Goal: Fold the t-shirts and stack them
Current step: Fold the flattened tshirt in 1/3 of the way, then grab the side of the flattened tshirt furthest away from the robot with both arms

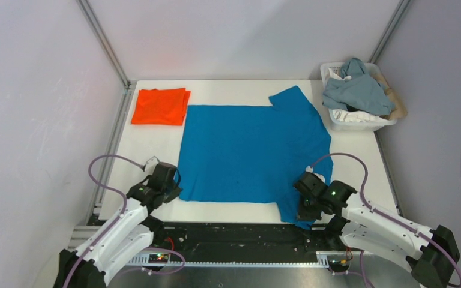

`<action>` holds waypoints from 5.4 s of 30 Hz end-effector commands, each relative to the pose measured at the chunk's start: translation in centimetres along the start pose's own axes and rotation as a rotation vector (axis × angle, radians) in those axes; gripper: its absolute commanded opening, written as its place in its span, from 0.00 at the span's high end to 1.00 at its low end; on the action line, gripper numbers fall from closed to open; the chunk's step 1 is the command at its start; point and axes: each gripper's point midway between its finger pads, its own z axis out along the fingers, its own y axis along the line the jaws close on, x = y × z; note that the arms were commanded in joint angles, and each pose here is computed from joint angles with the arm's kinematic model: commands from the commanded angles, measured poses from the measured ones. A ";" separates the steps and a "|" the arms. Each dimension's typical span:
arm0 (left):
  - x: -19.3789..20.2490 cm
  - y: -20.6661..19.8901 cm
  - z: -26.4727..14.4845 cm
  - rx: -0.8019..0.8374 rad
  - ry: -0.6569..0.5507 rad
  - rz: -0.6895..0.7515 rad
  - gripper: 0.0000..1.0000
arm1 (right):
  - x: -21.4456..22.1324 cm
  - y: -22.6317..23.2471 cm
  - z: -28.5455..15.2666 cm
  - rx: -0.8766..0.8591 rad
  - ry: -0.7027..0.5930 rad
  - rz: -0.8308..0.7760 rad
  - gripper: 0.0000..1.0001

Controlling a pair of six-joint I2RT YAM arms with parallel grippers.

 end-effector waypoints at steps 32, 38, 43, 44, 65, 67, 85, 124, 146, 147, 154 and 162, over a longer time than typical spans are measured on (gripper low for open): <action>-10.3 -6.7 -0.7 -0.037 -0.140 -0.022 1.00 | -17.6 3.1 -4.7 -0.082 -0.334 0.054 1.00; -11.8 -7.8 0.8 -0.079 -0.146 -0.024 1.00 | -20.5 2.2 -2.8 -0.045 -0.320 0.050 1.00; -12.7 -8.2 2.4 -0.107 -0.133 -0.025 1.00 | -22.1 1.6 -2.2 -0.026 -0.302 0.057 1.00; -12.8 -8.4 2.6 -0.109 -0.126 -0.020 1.00 | -22.1 1.6 -1.9 -0.026 -0.285 0.040 1.00; -15.2 -9.7 4.7 -0.159 -0.138 0.024 0.02 | -33.8 -1.2 0.0 0.446 -0.290 -0.403 0.63; -15.6 -10.0 3.8 -0.134 -0.154 0.027 0.01 | -34.4 -0.5 -0.6 0.495 -0.326 -0.382 0.11; -6.9 -17.2 4.1 0.183 0.111 0.221 0.00 | -24.1 5.8 2.2 -0.317 -0.311 0.018 0.00; -2.7 -7.7 8.1 -0.099 0.149 0.229 0.00 | -18.5 2.8 7.0 -0.061 -0.178 0.143 0.01; 8.9 0.5 0.6 0.045 0.294 0.027 0.00 | -6.9 -1.8 3.3 -0.018 -0.180 0.156 0.00; 9.0 0.8 0.5 0.038 0.295 0.026 0.00 | -6.9 -1.8 3.1 -0.019 -0.185 0.166 0.01; 8.2 2.1 -1.1 0.012 0.267 0.040 0.00 | -8.6 -2.2 1.9 0.004 -0.272 0.159 0.01; 5.5 -0.6 -3.0 0.070 0.221 0.109 0.00 | -12.2 -0.8 0.5 -0.047 -0.350 0.119 0.01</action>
